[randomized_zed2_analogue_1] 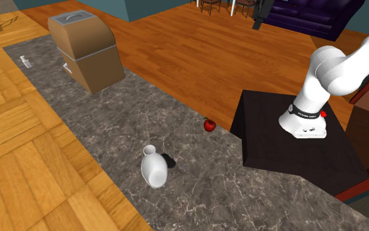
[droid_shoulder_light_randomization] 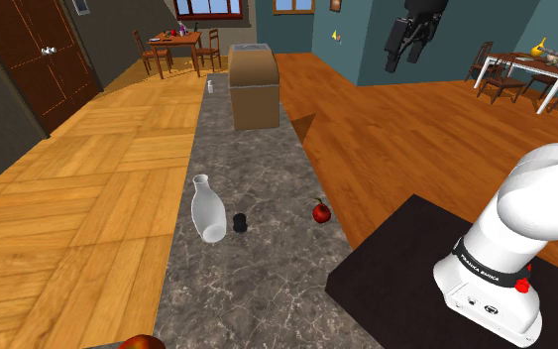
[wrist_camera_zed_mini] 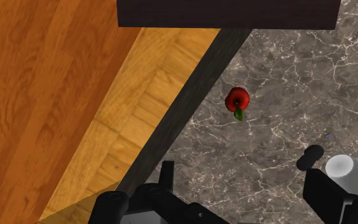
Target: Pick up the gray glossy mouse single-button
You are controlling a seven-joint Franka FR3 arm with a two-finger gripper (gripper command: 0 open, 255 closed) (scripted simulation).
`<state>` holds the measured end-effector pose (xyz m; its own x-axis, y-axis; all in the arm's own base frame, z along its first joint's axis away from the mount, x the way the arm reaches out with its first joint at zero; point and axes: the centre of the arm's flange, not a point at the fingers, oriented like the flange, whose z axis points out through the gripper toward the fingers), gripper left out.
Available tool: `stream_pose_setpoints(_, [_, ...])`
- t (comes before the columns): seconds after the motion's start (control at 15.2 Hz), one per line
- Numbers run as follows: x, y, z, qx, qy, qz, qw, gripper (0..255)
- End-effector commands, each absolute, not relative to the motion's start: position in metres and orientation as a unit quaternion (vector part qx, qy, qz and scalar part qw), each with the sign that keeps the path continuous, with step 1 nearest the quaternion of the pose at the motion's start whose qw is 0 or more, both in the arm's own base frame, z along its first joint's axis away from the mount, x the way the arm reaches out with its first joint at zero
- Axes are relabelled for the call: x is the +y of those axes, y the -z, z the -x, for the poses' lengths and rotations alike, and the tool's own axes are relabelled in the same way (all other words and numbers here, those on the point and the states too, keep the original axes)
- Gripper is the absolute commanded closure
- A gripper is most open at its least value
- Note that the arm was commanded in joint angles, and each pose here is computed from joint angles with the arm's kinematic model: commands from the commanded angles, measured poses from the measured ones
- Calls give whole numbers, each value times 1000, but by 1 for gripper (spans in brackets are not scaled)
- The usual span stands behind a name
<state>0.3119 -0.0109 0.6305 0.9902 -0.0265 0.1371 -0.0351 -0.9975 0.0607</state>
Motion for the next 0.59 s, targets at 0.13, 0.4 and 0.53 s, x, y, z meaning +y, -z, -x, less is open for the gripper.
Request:
stream_pose_setpoints(0.13, [1,-610,-324,-17,-66,-997,30,0])
stream_pose_setpoints(0.4, [25,-570,-348,-19,-61,-998,26,0])
stream_pose_setpoints(0.53, [37,-550,-360,-21,-59,-998,24,0])
